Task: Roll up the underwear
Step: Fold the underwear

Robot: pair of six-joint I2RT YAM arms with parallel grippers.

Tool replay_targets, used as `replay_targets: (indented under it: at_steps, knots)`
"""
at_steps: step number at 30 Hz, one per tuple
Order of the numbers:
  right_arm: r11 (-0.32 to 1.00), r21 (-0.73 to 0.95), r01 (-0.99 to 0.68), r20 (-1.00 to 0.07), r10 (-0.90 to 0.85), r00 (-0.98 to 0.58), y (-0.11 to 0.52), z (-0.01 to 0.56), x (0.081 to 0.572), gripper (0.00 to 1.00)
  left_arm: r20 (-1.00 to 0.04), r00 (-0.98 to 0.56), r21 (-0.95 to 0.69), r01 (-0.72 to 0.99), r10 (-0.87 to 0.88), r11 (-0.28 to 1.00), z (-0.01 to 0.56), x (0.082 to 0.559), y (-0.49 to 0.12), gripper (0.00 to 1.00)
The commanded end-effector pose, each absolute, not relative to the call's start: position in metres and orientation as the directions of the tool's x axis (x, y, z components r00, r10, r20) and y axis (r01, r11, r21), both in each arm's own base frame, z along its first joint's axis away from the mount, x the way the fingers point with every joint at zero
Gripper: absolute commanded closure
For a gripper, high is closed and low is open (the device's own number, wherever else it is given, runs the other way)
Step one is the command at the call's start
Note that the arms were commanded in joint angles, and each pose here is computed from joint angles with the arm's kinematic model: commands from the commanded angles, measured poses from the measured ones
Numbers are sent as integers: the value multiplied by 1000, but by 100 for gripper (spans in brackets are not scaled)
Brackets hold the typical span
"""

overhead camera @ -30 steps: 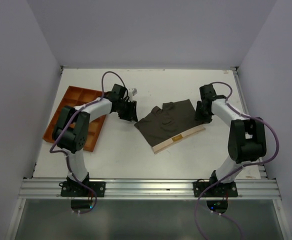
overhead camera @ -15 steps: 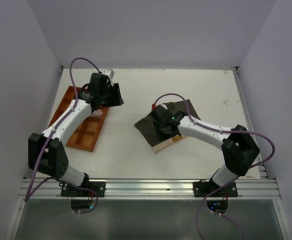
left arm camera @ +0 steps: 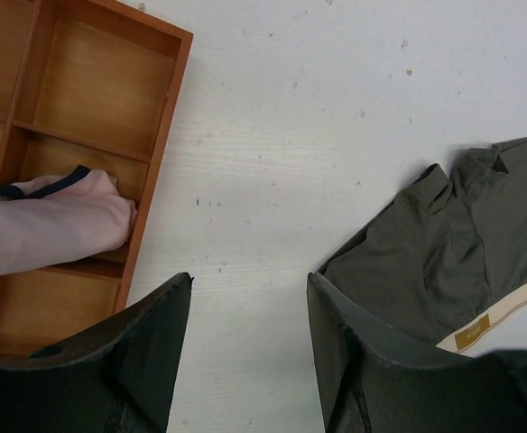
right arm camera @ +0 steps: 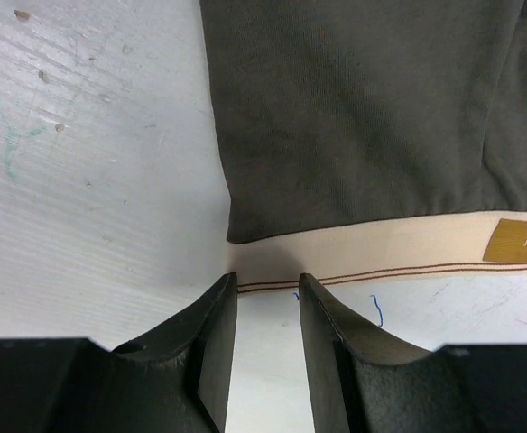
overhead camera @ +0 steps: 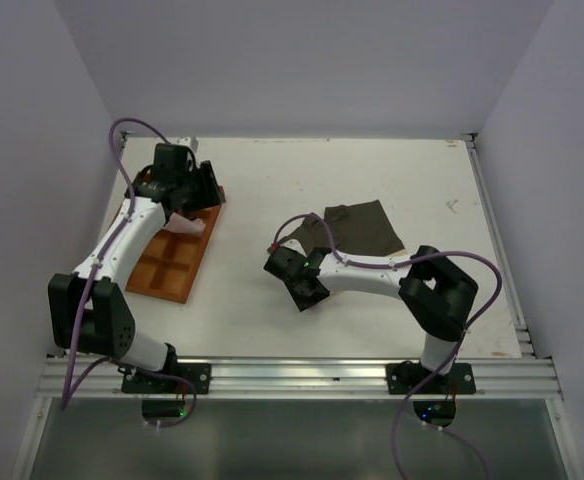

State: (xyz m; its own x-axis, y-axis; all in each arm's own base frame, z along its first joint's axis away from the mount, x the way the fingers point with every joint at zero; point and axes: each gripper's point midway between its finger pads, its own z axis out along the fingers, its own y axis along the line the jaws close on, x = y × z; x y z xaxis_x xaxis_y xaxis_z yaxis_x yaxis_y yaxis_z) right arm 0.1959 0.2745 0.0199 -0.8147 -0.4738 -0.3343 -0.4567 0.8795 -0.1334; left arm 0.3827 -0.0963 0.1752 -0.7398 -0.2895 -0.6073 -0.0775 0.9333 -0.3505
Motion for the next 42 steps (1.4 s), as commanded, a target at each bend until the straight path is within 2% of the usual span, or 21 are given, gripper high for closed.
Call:
replay_targets:
  at_steps: [1, 12, 28, 32, 34, 37, 39, 42]
  knots:
    - [893, -148, -426, -371, -449, -813, 280, 25, 205, 62, -595, -747, -379, -62, -295, 923, 178, 384, -101, 42]
    - [897, -113, -428, -438, -432, -788, 286, 56, 206, 62, -597, -747, -382, -56, -293, 922, 179, 391, -103, 41]
    - [875, -77, -477, -388, -467, -795, 290, 18, 187, 62, -584, -755, -410, -42, -298, 911, 180, 388, -108, 41]
    - [878, -174, -445, -328, -478, -815, 272, 4, 187, 63, -579, -759, -413, -44, -300, 909, 178, 386, -109, 41]
    - [874, -214, -436, -307, -484, -819, 263, -1, 187, 66, -578, -759, -415, -42, -299, 909, 177, 385, -109, 41]
    - [878, -222, -425, -309, -477, -823, 257, 3, 185, 78, -570, -765, -418, -44, -300, 907, 175, 383, -110, 42]
    - [881, -218, -421, -310, -471, -826, 253, 5, 179, 82, -555, -774, -429, -46, -304, 902, 172, 378, -112, 43]
    - [898, -182, -400, -340, -439, -832, 248, 17, 174, 93, -496, -801, -464, -82, -335, 882, 156, 360, -117, 44]
